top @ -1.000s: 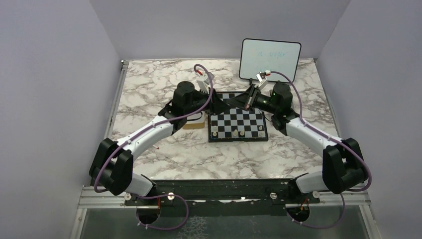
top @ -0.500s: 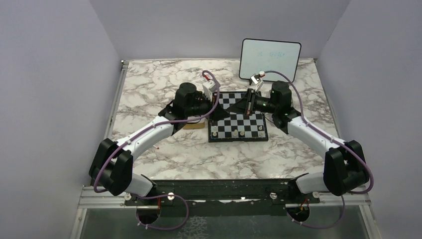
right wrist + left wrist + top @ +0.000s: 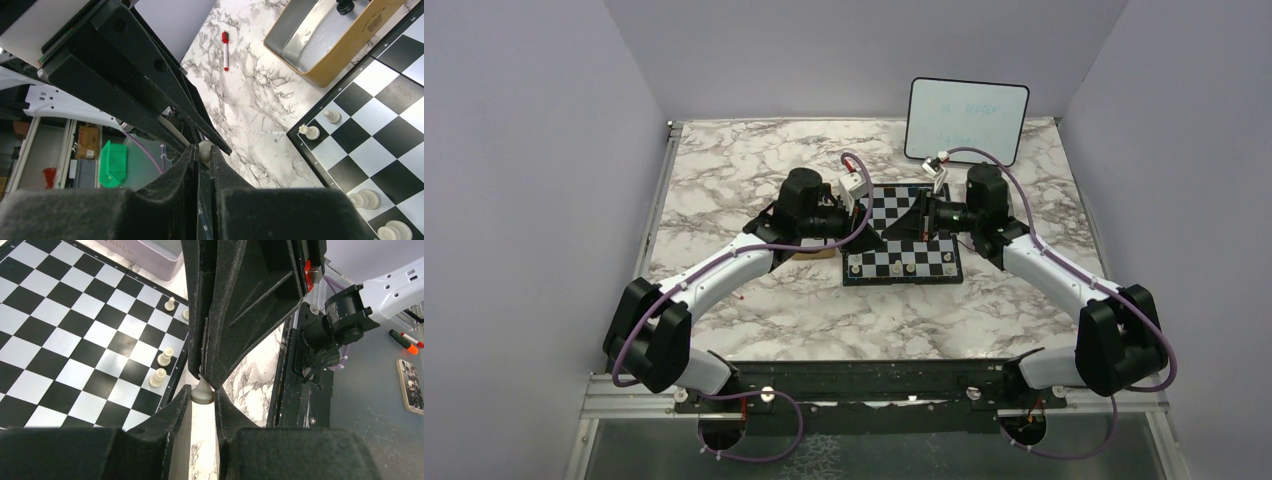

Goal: Set up the chess pieces on the board
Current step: Place the chess piece on the chessboard, then adjust the chess piece on the chessboard, then pick up the chess piece from the chessboard.

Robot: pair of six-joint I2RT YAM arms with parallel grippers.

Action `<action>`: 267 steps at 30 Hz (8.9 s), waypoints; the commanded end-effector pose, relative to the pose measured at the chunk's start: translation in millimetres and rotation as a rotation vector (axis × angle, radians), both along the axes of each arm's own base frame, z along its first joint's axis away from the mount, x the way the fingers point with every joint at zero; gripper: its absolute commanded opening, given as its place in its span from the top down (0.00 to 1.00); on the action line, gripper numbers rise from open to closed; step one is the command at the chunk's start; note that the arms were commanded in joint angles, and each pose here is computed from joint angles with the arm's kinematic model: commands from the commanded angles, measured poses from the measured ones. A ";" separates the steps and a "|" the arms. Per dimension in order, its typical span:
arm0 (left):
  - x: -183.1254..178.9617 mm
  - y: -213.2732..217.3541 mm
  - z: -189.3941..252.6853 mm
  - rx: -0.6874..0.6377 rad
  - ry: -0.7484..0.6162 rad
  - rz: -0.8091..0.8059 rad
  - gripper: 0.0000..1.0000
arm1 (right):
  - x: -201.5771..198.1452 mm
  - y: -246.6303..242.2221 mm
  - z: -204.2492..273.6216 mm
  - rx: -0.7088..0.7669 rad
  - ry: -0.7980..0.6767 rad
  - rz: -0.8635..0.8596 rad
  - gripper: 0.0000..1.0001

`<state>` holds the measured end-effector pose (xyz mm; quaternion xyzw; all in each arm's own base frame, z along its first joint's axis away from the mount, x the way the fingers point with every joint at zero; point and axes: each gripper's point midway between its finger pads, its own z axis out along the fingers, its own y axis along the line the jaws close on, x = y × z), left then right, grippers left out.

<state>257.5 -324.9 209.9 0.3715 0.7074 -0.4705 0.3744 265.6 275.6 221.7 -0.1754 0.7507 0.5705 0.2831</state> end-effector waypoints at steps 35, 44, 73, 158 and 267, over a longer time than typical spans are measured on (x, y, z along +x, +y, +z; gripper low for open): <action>9.5 56.7 -16.4 0.225 0.031 0.292 0.01 | 61.1 -98.3 -90.5 -0.666 -0.222 -0.466 0.96; 5.2 106.2 -19.9 0.285 -0.019 0.486 0.01 | 61.0 -78.3 -121.9 -0.805 -0.200 -0.437 0.96; -1.2 129.0 -28.6 0.322 -0.094 0.540 0.01 | 55.2 -64.5 -167.7 -0.983 -0.106 -0.437 0.93; 1.3 130.8 -31.5 0.330 -0.094 0.556 0.01 | 30.6 -93.1 -179.1 -1.041 -0.030 -0.516 0.68; -6.8 121.7 -28.5 0.283 -0.075 0.509 0.02 | 188.5 -271.0 -91.7 -0.874 0.019 -0.963 0.73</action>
